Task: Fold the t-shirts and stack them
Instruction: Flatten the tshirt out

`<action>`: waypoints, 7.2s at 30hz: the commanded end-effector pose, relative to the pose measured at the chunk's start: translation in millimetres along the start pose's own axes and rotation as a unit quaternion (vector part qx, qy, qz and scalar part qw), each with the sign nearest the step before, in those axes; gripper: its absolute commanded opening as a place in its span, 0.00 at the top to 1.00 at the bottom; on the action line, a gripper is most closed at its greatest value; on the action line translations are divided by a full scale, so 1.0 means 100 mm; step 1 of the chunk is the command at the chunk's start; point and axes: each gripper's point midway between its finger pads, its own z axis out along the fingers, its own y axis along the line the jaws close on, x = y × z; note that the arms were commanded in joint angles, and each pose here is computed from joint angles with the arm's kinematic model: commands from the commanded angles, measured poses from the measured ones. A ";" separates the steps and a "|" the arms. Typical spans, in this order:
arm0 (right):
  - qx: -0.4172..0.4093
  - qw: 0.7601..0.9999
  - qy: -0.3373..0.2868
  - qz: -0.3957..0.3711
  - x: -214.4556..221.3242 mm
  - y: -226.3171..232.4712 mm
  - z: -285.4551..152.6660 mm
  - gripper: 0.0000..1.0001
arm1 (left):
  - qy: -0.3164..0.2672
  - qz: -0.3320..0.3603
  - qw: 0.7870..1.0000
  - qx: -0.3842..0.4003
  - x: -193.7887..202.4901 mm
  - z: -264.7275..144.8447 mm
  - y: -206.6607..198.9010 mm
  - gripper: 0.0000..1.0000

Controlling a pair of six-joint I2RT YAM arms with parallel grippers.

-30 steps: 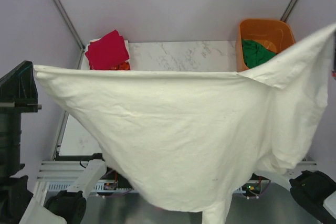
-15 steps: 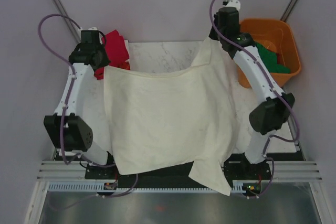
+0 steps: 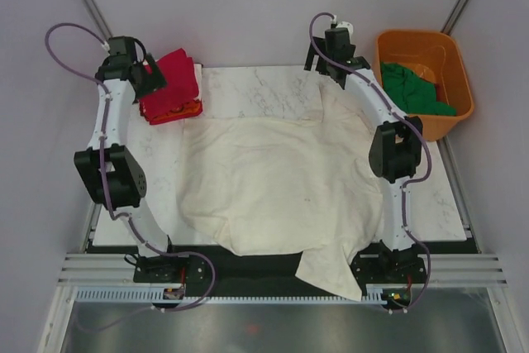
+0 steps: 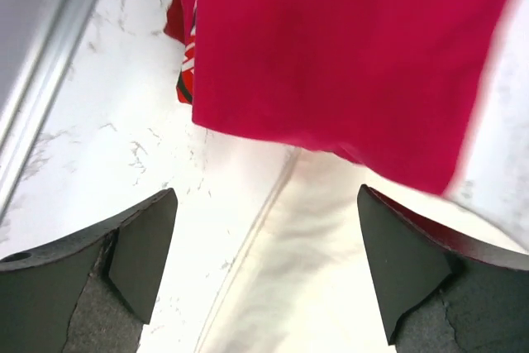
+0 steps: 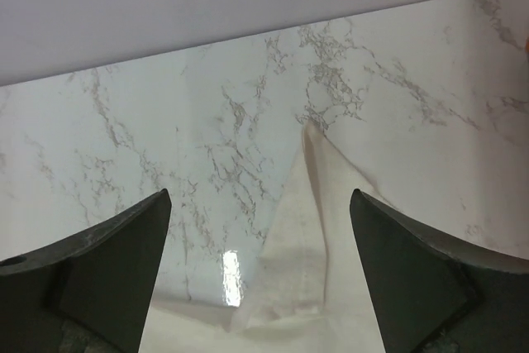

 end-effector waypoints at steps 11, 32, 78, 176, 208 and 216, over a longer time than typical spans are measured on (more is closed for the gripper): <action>-0.043 0.992 0.083 0.082 0.75 -0.12 -0.44 0.26 | -0.085 0.033 0.991 0.099 0.22 -1.23 -0.11 0.04; -0.001 0.983 0.152 0.099 1.46 -0.39 -0.13 0.56 | -0.064 0.049 0.982 0.173 1.82 -1.66 0.16 0.09; -0.099 0.980 0.121 0.124 0.93 0.15 -0.10 1.00 | -0.056 0.056 0.983 0.164 1.85 -1.59 0.15 0.09; -0.073 0.986 0.123 0.081 1.21 -0.51 1.08 1.00 | 0.026 0.022 0.998 0.051 0.99 1.10 -0.71 0.31; -0.195 0.972 0.073 0.107 0.52 -0.14 0.43 1.00 | 0.047 0.061 0.997 -0.007 0.97 0.60 -0.66 0.98; -0.224 0.970 0.030 0.085 0.07 0.12 0.13 1.00 | -0.018 0.068 0.997 0.018 0.53 0.19 -0.82 0.98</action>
